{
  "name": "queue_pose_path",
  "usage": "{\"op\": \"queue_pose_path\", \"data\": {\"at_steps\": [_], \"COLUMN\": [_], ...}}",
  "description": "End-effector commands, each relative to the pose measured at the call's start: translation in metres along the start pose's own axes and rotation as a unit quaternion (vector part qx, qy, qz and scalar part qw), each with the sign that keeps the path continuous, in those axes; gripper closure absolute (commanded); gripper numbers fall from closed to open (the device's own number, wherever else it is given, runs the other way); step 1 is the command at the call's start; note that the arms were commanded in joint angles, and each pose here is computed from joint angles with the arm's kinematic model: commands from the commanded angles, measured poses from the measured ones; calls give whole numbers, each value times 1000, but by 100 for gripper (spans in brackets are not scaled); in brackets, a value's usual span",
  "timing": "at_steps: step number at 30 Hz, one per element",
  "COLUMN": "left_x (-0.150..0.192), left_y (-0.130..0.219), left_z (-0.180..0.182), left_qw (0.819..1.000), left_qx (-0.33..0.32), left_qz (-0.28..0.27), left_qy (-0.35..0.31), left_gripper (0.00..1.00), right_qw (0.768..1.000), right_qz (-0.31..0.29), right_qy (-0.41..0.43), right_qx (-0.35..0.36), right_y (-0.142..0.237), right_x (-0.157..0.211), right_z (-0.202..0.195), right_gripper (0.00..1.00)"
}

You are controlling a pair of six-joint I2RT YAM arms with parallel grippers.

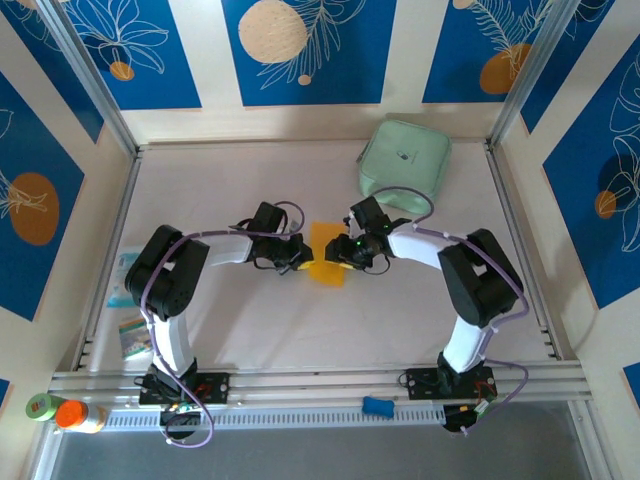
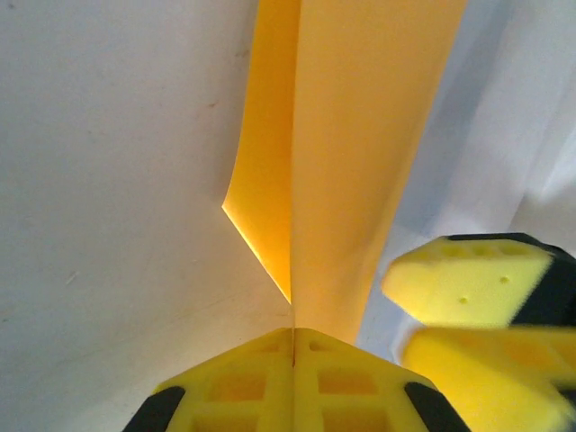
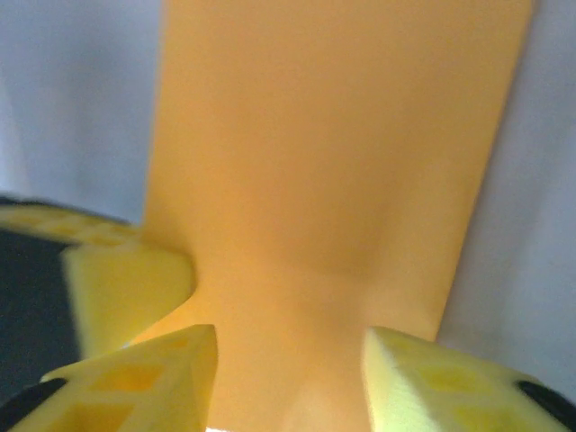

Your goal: Fold a paper plane with a square sheet of paper (pick it up from the middle)

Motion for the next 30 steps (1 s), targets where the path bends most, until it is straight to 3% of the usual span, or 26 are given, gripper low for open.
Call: {"op": "queue_pose_path", "data": {"at_steps": [1,10,13,15,21,30], "left_x": [-2,0,1,1,1,3], "left_y": [8,17,17,19,20,20], "left_z": [-7,-13,-12,-12,-15,-15], "left_qw": [1000,998,998,998,998,998], "left_qx": [17,11,8,6,7,6], "left_qz": [-18,-32,-31,-32,-33,-30], "left_qy": [18,49,55,57,55,57], "left_gripper": [100,100,100,100,100,99], "right_qw": [989,919,861,834,794,771], "right_qz": [-70,-166,-207,-216,-220,-228], "right_qy": [128,355,463,505,561,588], "right_qx": [-5,32,42,61,80,88], "right_y": [23,19,8,2,-15,-35], "right_x": [-1,31,49,56,66,65], "right_z": [20,29,28,26,30,39], "right_gripper": [46,43,41,40,40,43]}}
Point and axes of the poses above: each hand's point on the last joint's axis, 136 mm out from that joint toward the fingers, its own y axis back along the fingers, its own z axis along the line the jaws close on, x = y × z, the point moved 8 cm from there along y, back along the fingers, and after that the axes turned 2 degrees about -y, right-handed, at the moved point
